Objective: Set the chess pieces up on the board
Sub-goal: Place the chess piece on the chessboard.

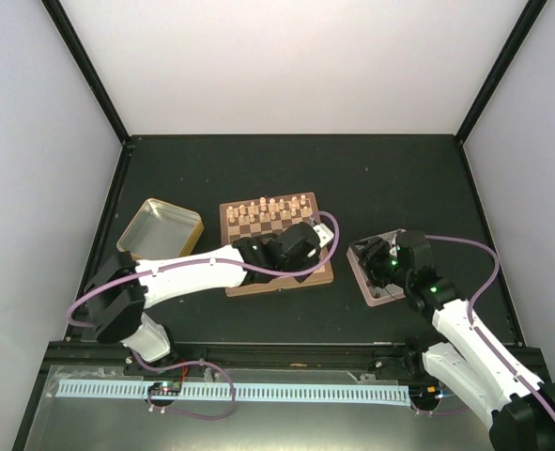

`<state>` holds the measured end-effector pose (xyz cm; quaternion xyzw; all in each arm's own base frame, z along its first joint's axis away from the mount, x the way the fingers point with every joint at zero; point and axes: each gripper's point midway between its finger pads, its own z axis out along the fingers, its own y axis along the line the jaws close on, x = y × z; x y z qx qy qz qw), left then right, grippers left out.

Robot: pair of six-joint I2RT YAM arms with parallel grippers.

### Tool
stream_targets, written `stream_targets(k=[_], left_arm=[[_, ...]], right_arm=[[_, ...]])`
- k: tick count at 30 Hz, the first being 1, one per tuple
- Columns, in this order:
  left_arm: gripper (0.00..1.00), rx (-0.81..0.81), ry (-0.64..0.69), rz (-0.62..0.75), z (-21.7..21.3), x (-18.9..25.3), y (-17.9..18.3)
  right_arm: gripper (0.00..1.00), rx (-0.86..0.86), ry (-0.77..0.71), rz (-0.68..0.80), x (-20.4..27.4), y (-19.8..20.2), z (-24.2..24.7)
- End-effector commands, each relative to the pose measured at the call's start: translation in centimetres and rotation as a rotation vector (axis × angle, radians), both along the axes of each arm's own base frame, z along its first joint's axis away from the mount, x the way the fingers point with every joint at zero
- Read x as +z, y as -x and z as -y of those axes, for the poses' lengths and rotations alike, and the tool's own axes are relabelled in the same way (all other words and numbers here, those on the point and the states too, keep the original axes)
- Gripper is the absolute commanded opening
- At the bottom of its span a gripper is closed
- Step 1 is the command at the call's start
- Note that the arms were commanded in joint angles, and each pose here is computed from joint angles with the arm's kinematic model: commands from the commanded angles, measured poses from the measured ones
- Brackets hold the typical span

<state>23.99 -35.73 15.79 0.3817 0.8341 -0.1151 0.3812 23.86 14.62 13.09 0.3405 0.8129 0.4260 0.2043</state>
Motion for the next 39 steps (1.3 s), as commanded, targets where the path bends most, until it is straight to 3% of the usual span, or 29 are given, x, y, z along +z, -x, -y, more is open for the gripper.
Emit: stream_targets(k=[1,9,31,39], left_arm=[[0.02,0.040,-0.101,-0.135,-0.9,-3.1,0.4],[0.02,0.040,-0.108,-0.197,-0.3,-5.6,-0.5],[0.03,0.007,-0.089,-0.201,1.2,-7.7,-2.0],[0.09,0.007,-0.113,-0.199,1.0,-8.4,-2.2]], right_arm=[[0.60,-0.052,0.154,0.085,1.4,-0.9,2.2],[0.60,-0.083,0.205,0.115,2.3,-1.0,3.3],[0.60,-0.067,0.199,0.106,2.0,-0.8,3.0],[0.60,-0.064,0.201,0.105,1.9,-0.8,3.0]])
